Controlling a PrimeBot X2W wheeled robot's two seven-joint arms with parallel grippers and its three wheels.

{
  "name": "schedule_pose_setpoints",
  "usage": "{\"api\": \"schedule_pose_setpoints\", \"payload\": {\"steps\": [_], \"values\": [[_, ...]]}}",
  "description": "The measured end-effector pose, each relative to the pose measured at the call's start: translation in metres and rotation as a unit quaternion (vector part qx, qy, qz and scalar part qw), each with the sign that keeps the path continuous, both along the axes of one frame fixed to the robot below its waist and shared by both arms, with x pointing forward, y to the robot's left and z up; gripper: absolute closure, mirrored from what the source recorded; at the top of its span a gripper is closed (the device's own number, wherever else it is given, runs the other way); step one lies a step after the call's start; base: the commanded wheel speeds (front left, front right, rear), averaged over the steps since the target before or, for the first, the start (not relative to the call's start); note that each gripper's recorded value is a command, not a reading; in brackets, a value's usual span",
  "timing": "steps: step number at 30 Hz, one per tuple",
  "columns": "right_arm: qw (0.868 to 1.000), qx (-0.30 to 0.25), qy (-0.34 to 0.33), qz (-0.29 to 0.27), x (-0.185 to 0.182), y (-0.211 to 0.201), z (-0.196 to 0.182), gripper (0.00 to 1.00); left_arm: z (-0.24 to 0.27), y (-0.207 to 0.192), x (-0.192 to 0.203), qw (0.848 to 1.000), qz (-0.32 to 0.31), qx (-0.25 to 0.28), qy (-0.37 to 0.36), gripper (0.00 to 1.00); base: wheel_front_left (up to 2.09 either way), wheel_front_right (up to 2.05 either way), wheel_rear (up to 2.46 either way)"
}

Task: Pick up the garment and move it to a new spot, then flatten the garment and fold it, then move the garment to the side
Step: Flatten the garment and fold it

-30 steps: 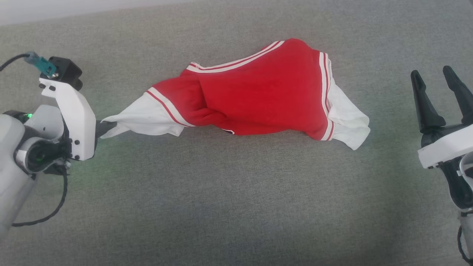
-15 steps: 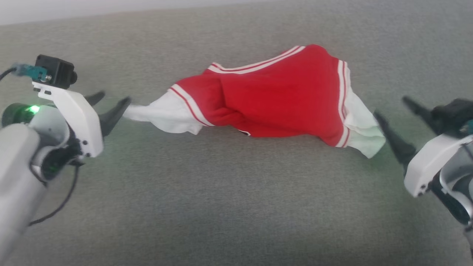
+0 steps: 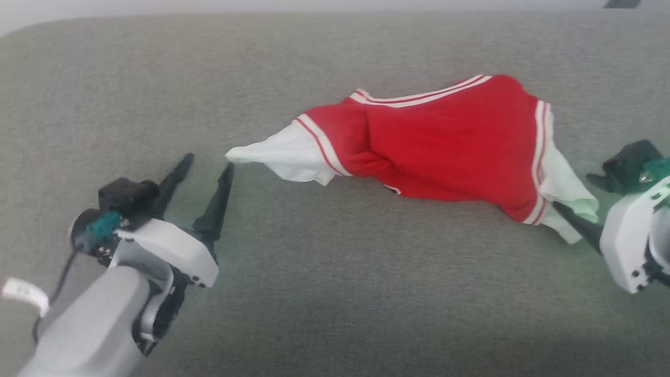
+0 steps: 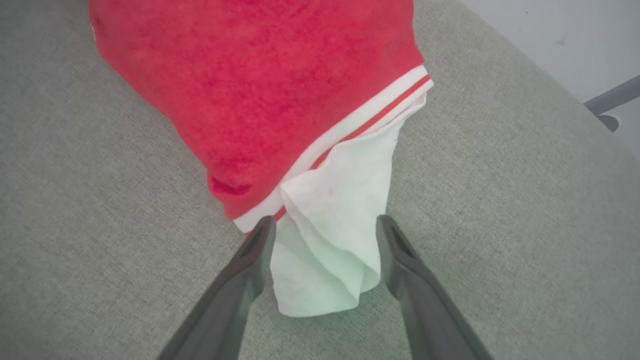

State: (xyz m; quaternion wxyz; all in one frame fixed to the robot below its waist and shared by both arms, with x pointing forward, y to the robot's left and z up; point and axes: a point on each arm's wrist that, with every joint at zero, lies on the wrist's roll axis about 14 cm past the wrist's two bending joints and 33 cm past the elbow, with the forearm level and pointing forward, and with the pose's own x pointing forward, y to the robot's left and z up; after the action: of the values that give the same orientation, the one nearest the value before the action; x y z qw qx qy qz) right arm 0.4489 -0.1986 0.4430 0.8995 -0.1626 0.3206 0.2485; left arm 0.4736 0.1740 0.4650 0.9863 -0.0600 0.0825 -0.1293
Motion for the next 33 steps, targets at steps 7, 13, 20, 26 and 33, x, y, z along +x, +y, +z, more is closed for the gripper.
{"api": "schedule_pose_setpoints", "payload": {"steps": [7,13,20,26,33], "values": [[0.999,-0.011,0.037,0.012,0.013,0.003,-0.013,0.00,0.020,0.017,-0.026,0.995,0.081,0.001,-0.061,0.00,0.00,0.00,0.00],[0.998,0.003,0.056,0.021,0.017,0.014,-0.020,0.00,0.011,0.032,-0.045,0.992,0.116,-0.009,-0.056,0.00,0.00,0.00,0.00],[0.998,0.015,0.058,0.021,0.020,0.018,-0.023,0.13,0.006,0.027,-0.044,0.992,0.111,-0.023,-0.059,0.00,0.00,0.00,0.00],[0.998,0.035,0.052,0.007,0.023,0.017,-0.023,1.00,0.001,0.020,-0.042,0.993,0.099,-0.029,-0.057,0.00,0.00,0.00,0.00],[0.997,0.054,0.027,-0.047,0.034,-0.010,-0.013,1.00,-0.005,0.015,-0.041,0.994,0.093,-0.032,-0.052,0.00,0.00,0.00,0.00]]}}
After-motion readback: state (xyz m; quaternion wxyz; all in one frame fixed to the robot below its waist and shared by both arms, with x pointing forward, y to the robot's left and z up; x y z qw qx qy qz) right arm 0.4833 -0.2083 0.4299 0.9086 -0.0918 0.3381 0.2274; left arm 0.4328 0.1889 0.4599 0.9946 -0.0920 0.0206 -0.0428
